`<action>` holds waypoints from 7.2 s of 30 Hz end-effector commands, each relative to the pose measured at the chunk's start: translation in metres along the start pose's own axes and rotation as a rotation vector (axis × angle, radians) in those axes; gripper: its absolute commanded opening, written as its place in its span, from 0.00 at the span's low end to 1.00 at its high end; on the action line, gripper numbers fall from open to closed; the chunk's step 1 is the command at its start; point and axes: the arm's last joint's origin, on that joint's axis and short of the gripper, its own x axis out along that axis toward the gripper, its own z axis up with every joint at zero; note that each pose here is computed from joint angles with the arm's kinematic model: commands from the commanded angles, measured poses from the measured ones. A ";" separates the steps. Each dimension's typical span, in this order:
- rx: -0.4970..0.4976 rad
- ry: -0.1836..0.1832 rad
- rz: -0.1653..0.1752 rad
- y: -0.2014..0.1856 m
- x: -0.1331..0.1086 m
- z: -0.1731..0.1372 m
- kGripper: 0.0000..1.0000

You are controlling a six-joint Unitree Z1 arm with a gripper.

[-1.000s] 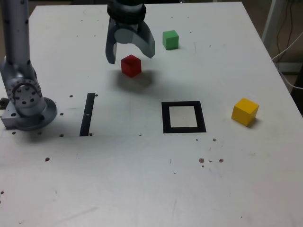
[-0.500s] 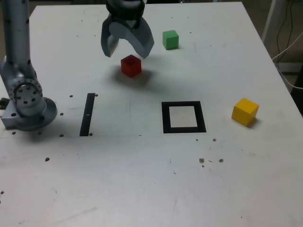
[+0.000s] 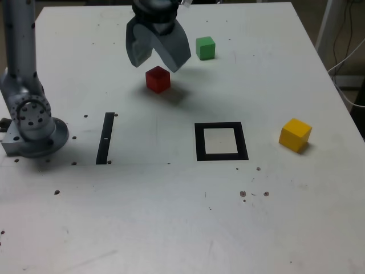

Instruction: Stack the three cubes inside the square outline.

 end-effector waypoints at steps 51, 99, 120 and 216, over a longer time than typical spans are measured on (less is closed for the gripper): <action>-0.105 0.058 0.017 0.003 0.036 0.025 0.29; -0.351 -0.058 -0.023 -0.089 -0.066 0.117 0.29; -0.508 -0.058 -0.052 -0.089 -0.052 0.173 0.29; -0.072 -0.127 0.033 -0.078 -0.074 0.280 1.00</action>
